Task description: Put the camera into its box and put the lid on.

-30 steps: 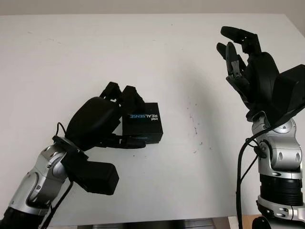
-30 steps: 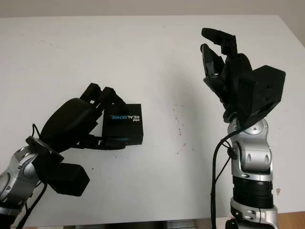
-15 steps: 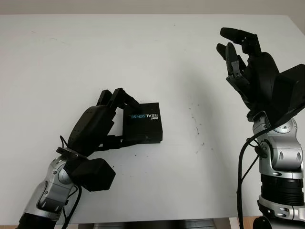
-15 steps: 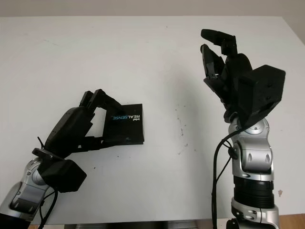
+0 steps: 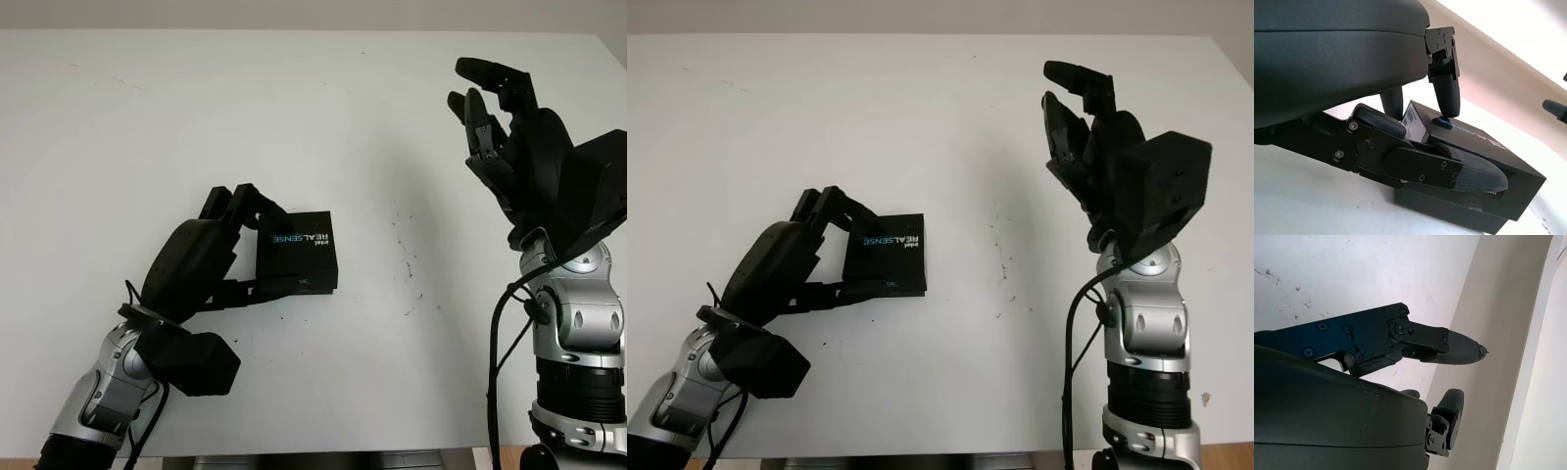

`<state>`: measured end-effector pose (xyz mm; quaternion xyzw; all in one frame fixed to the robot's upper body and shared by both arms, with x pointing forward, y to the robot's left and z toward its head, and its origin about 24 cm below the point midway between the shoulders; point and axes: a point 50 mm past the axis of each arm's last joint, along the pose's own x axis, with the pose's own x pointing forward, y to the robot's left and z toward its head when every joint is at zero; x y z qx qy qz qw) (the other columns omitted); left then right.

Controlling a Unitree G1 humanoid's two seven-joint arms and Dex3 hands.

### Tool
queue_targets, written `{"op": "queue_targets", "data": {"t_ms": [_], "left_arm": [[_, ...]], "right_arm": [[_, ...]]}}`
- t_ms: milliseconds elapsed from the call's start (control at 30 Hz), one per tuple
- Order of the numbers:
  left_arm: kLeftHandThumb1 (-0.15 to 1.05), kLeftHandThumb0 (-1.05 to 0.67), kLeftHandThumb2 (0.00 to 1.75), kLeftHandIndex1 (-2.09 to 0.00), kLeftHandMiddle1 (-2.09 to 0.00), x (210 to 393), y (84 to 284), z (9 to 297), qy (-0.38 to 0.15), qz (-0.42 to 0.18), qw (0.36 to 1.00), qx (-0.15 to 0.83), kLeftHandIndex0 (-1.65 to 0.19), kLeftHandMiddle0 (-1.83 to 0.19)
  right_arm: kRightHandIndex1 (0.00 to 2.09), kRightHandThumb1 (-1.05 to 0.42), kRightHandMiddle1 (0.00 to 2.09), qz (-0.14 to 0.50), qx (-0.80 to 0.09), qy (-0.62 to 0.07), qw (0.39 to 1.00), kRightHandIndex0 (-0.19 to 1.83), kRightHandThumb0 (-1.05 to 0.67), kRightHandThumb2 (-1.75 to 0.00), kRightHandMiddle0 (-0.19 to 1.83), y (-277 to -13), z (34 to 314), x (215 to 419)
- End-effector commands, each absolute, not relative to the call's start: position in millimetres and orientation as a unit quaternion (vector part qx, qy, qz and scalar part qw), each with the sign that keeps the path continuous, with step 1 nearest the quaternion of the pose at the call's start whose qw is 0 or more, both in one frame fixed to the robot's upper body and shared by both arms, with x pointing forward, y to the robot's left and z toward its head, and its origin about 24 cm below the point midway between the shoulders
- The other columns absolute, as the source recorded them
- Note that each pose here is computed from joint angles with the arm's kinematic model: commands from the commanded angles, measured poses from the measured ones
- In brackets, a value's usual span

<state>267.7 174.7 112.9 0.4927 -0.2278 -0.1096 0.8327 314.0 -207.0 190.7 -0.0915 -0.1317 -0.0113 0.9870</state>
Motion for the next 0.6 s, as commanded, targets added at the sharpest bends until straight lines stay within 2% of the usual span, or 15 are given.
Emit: {"op": "queue_targets", "data": {"t_ms": [0, 67, 133, 233, 333, 433, 567], "left_arm": [[1.05, -0.44, 0.32, -0.67, -0.46, 262.5, 177.5, 114, -0.203, -0.130, 0.817, 0.525, 0.11, 0.09], [1.05, -0.61, 0.41, -0.20, -0.10, 258.7, 176.8, 120, -0.182, -0.156, 0.796, 0.555, 0.12, 0.16], [1.05, -0.71, 0.50, -0.06, -0.03, 254.0, 176.3, 126, -0.161, -0.184, 0.784, 0.570, 0.17, 0.18], [1.05, -0.78, 0.58, -0.01, 0.00, 246.7, 176.8, 134, -0.135, -0.225, 0.793, 0.550, 0.19, 0.19], [1.05, -0.78, 0.55, 0.00, 0.00, 241.4, 180.5, 149, -0.122, -0.273, 0.824, 0.481, 0.19, 0.19], [1.05, -0.80, 0.54, 0.00, 0.00, 236.7, 188.9, 172, -0.137, -0.301, 0.841, 0.428, 0.19, 0.19], [1.05, -0.82, 0.53, 0.00, 0.00, 231.9, 201.9, 204, -0.173, -0.296, 0.860, 0.378, 0.19, 0.19]], "right_arm": [[0.34, -1.05, 1.02, -0.010, -0.094, -0.140, 0.986, 0.12, -0.60, -0.56, -0.19, -208, 193, 311], [0.34, -1.05, 1.04, -0.010, -0.095, -0.140, 0.986, 0.12, -0.60, -0.56, -0.19, -209, 193, 311], [0.34, -1.05, 1.05, -0.009, -0.096, -0.140, 0.985, 0.12, -0.60, -0.56, -0.19, -209, 194, 311], [0.34, -1.05, 1.05, -0.005, -0.100, -0.144, 0.984, 0.12, -0.59, -0.58, -0.19, -209, 194, 311], [0.34, -1.05, 1.06, -0.002, -0.098, -0.146, 0.984, 0.13, -0.58, -0.58, -0.19, -208, 195, 311], [0.35, -1.05, 1.07, 0.000, -0.101, -0.148, 0.984, 0.12, -0.58, -0.58, -0.19, -207, 196, 312], [0.36, -1.05, 1.06, 0.005, -0.101, -0.150, 0.983, 0.11, -0.59, -0.58, -0.19, -206, 196, 314]]}}
